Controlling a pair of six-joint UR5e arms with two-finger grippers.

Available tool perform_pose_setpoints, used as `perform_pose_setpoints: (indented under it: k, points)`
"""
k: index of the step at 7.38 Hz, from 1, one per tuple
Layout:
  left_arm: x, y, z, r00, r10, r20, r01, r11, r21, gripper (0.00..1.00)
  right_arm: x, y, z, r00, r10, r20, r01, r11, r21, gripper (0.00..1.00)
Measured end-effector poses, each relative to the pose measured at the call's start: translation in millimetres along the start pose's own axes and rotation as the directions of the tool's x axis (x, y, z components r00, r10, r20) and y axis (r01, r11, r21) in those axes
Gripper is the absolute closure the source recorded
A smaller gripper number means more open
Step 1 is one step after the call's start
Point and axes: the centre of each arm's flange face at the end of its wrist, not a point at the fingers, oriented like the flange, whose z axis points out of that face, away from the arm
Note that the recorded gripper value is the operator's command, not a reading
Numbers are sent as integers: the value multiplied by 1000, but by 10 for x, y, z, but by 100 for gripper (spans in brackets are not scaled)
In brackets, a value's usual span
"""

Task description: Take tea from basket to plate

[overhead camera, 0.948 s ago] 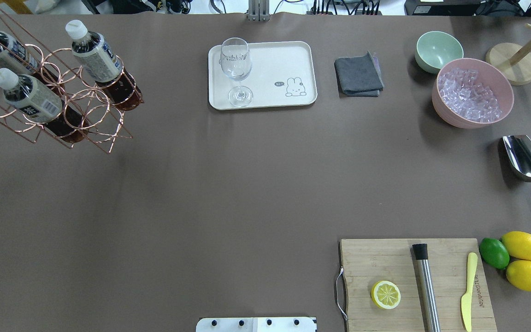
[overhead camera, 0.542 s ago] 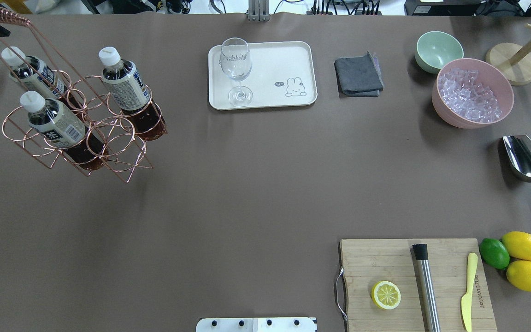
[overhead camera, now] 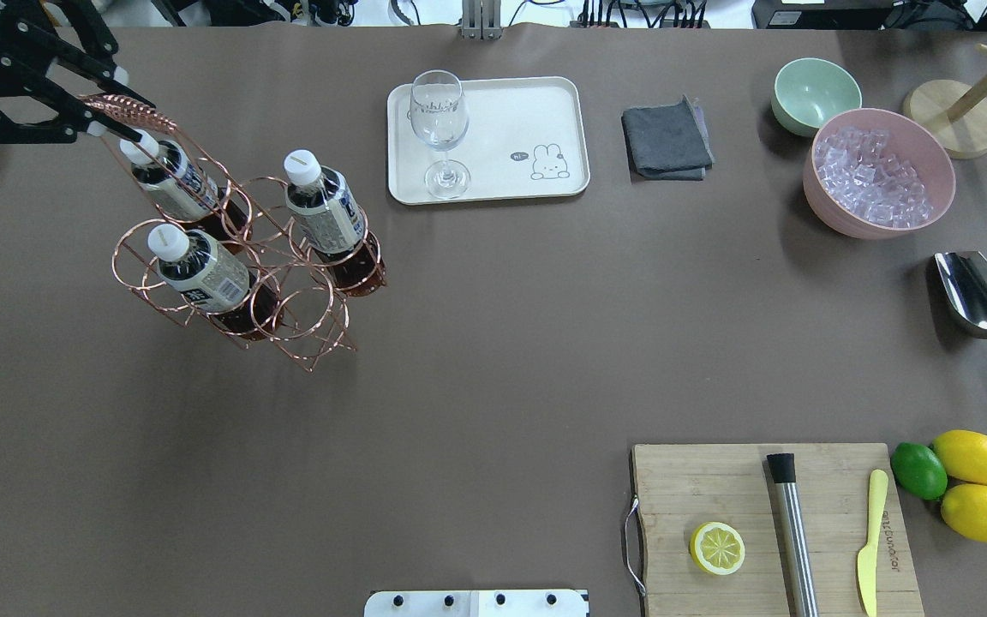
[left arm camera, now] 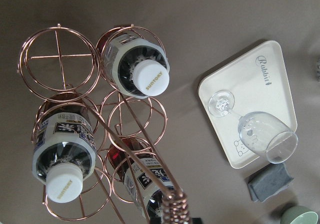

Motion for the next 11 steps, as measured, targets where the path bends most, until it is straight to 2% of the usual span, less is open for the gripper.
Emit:
perform_pose_setpoints:
  k: [2,4,8,11]
  points:
    - [-32,230,386,997,66,-36,-66,998,-22,100,5,1,2,1000,0,-2,0,1000,-1,0]
    - [-52,408,561,996,84,-43,-86,995,-45,100,21,1,2,1000,-2,-20,1,1000,-1,0]
    - [-7,777,568,996,0,-85,-10,993,-121,100,7,-17,-18,1000,-5,-28,5,1000,2,0]
    - [-134,1134,857,986,-103,-131,78,980,-183,100,21,6,-16,999,-9,-42,9,1000,3,0]
